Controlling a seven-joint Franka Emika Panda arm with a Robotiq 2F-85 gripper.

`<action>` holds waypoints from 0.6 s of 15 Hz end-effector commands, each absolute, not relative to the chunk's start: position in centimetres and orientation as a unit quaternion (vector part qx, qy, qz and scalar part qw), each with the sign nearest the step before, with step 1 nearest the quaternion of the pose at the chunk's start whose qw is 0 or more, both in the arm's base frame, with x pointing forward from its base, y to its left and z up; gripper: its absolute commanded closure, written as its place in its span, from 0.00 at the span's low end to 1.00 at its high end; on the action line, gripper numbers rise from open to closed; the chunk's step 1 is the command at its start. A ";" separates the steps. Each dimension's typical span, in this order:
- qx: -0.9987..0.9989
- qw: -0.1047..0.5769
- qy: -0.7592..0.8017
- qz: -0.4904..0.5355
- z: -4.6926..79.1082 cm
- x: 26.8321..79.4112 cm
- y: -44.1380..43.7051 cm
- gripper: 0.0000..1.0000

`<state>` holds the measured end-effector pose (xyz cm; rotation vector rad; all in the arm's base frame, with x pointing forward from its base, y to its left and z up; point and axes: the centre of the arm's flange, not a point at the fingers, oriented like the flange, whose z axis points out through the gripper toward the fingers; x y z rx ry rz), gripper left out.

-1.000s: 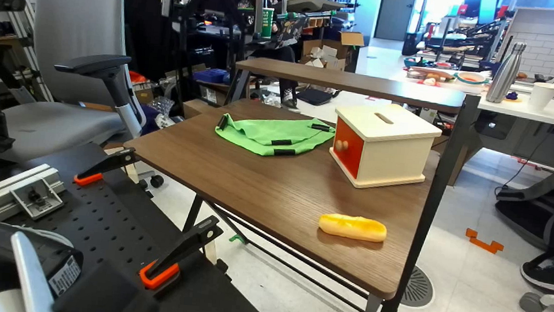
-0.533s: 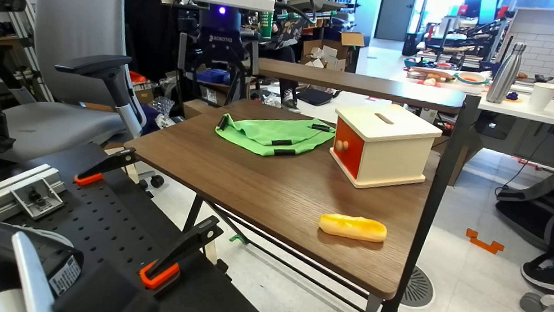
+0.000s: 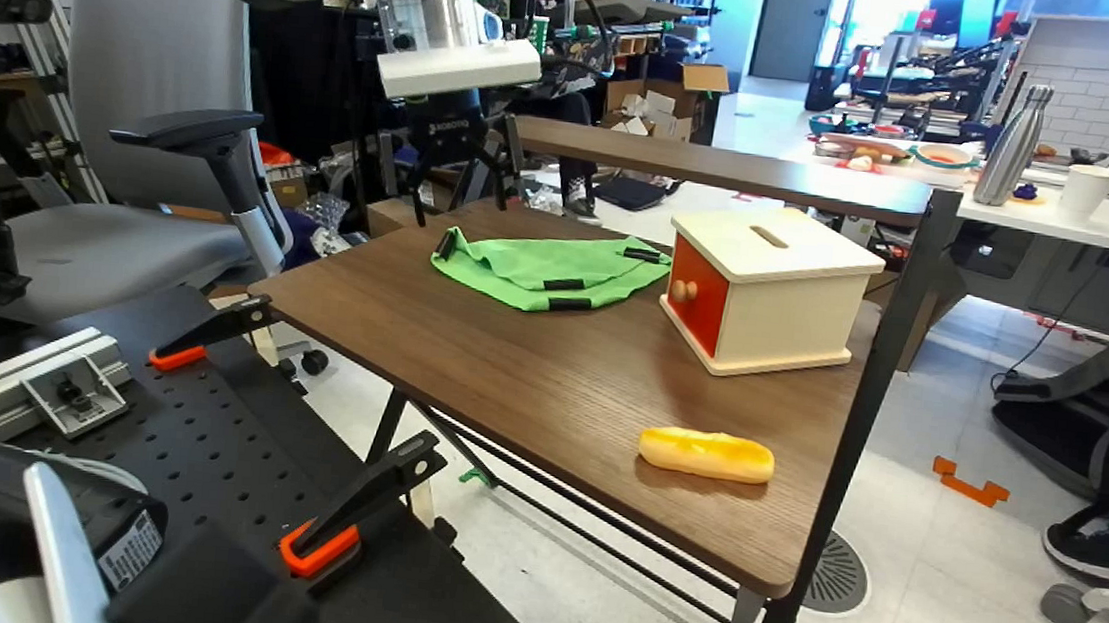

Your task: Fold the green cloth on the table

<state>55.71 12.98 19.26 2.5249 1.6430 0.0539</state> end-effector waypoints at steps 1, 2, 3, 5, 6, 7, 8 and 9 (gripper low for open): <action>0.828 0.075 0.555 0.011 18.9 54.7 13.5 0.00; 0.832 0.063 0.551 0.018 18.7 55.1 13.3 0.00; 0.831 0.065 0.553 0.016 18.6 55.0 13.3 0.00; 0.830 0.065 0.554 0.016 18.6 54.9 13.3 0.00; 0.830 0.066 0.554 0.016 18.6 54.9 13.3 0.00; 0.830 0.066 0.554 0.016 18.6 54.9 13.3 0.00; 0.830 0.061 0.554 -0.001 18.7 54.9 12.9 0.00; 0.833 0.061 0.550 -0.007 18.5 54.8 12.7 0.00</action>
